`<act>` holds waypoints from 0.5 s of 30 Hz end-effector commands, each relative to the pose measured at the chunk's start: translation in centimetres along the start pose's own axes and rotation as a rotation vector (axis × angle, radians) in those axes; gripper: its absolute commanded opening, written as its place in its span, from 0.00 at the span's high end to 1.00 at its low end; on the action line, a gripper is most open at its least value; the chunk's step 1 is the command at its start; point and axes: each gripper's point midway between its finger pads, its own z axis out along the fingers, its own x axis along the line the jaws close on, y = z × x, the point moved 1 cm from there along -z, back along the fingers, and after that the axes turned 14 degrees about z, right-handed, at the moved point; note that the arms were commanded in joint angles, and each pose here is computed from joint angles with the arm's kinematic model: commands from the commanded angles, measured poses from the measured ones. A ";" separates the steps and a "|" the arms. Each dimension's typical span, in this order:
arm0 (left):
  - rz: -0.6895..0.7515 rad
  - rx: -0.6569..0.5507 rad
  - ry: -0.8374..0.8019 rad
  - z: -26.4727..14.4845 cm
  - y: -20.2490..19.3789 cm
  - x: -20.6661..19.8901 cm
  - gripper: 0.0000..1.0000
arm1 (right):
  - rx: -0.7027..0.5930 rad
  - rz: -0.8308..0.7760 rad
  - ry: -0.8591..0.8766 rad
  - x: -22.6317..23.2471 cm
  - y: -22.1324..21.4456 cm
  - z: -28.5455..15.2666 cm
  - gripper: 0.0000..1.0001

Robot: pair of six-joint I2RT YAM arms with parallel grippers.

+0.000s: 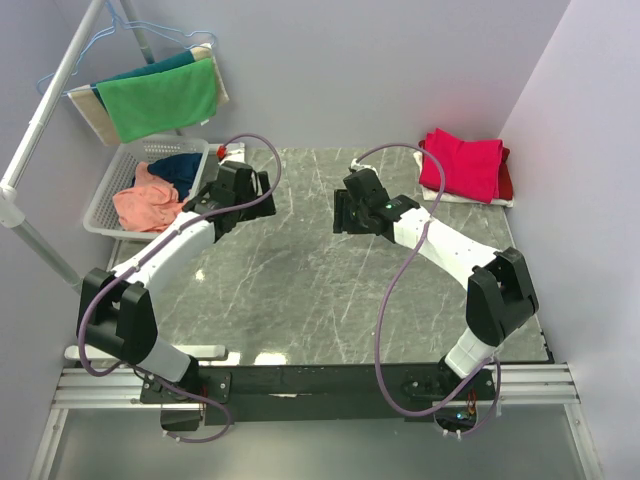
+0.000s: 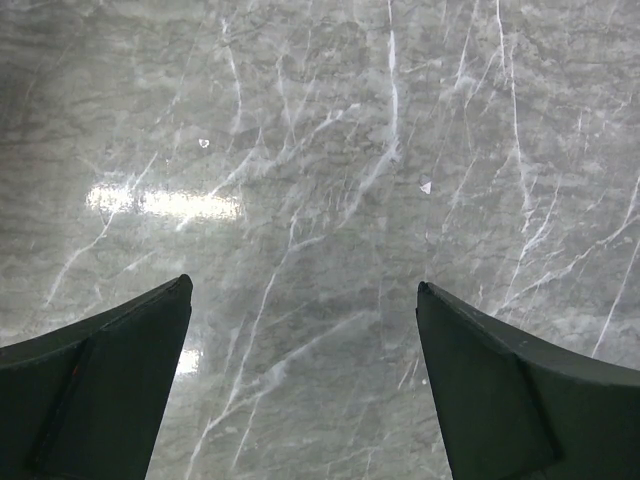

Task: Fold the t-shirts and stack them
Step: Grab the tshirt from the pile

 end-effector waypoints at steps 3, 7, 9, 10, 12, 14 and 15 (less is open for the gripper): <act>-0.004 -0.103 -0.015 -1.8 2.9 -0.3 0.01 | -0.064 0.006 0.056 2.2 2.2 -1.4 0.36; -0.009 -0.105 0.026 -2.4 3.2 0.5 0.01 | -0.065 0.015 0.060 2.4 2.1 -1.7 0.36; -0.013 -0.115 0.052 -2.7 3.4 1.0 0.01 | -0.067 0.022 0.061 2.3 1.9 -1.7 0.36; -0.012 -0.117 0.060 -2.9 3.5 1.1 0.01 | -0.063 0.024 0.058 2.1 1.7 -1.6 0.36; -0.021 -0.120 0.082 -3.0 3.7 1.5 0.01 | -0.065 0.024 0.063 2.2 1.6 -1.5 0.36; -0.035 -0.128 0.099 -3.2 4.2 1.7 0.01 | -0.061 0.025 0.057 2.0 1.3 -1.4 0.36; -0.042 -0.132 0.133 -3.3 4.4 2.3 0.01 | -0.064 0.023 0.061 2.1 1.3 -1.5 0.36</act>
